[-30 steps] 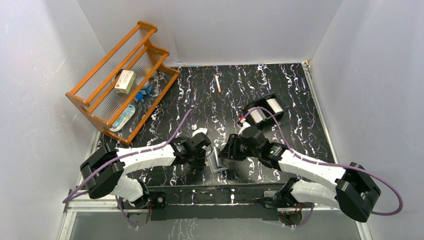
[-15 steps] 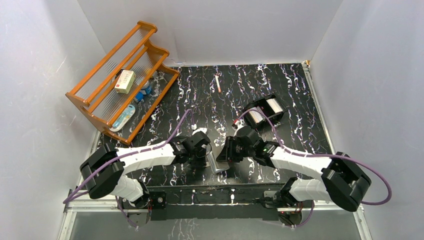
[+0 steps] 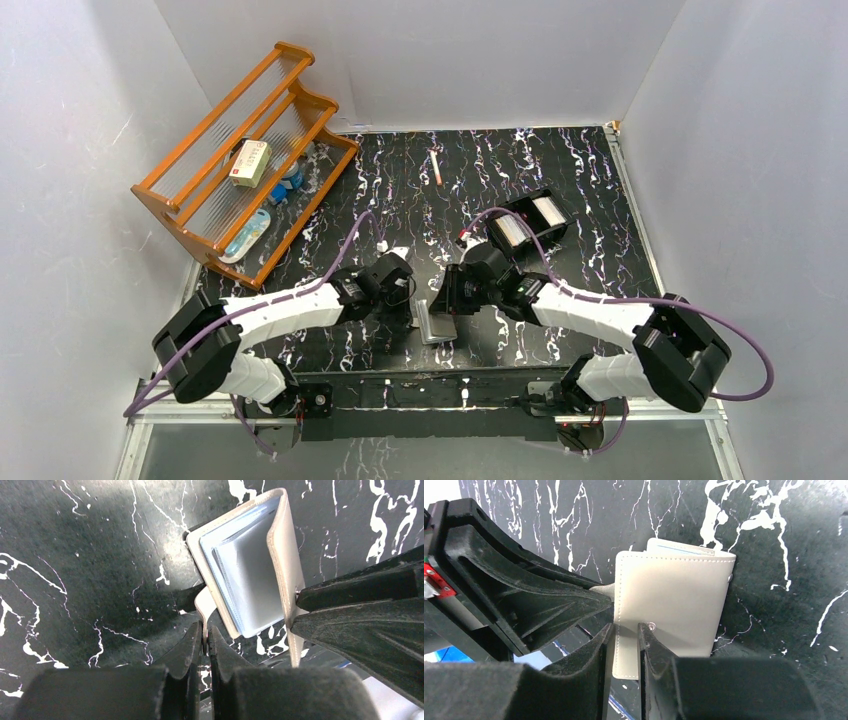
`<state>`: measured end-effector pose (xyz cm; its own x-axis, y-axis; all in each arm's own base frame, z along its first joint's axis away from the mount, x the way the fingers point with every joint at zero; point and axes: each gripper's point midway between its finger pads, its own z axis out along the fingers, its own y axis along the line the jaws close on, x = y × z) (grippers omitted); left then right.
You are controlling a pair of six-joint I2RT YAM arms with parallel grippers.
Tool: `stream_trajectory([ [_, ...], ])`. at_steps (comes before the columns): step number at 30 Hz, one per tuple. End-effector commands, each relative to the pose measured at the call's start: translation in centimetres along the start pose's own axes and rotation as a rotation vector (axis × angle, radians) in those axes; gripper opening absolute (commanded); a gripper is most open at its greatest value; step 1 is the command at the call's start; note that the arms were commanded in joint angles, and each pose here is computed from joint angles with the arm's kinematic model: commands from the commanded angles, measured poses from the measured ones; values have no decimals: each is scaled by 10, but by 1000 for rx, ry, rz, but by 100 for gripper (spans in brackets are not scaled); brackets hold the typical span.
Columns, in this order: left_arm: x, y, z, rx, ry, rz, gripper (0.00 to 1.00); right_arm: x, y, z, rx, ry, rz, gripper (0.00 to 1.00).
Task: Put the credit cards into the card holder
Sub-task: Close the card holder at the center of the board.
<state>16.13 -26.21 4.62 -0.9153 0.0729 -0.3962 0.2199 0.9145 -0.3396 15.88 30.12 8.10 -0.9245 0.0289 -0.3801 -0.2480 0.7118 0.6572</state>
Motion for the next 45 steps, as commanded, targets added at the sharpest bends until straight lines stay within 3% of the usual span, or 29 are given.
stream_trajectory([
  [1,-10,-8,-7,76,-25,-21,0,-14,2,5,31,-29,-51,30],
  [8,-10,-14,-5,113,-4,-41,1,5,-19,26,100,69,-42,30],
  [14,-13,-32,-5,199,10,-67,6,9,-31,32,150,75,-47,28],
  [17,-11,-25,0,159,30,-74,6,5,-25,28,142,69,-47,28],
  [22,-11,-16,1,122,34,-76,6,-8,-4,8,113,45,-69,38],
  [30,-10,-7,2,91,29,-68,6,-19,5,-15,123,19,-167,42],
  [45,-16,-34,-4,248,39,-125,11,0,-34,22,234,133,-209,36],
])
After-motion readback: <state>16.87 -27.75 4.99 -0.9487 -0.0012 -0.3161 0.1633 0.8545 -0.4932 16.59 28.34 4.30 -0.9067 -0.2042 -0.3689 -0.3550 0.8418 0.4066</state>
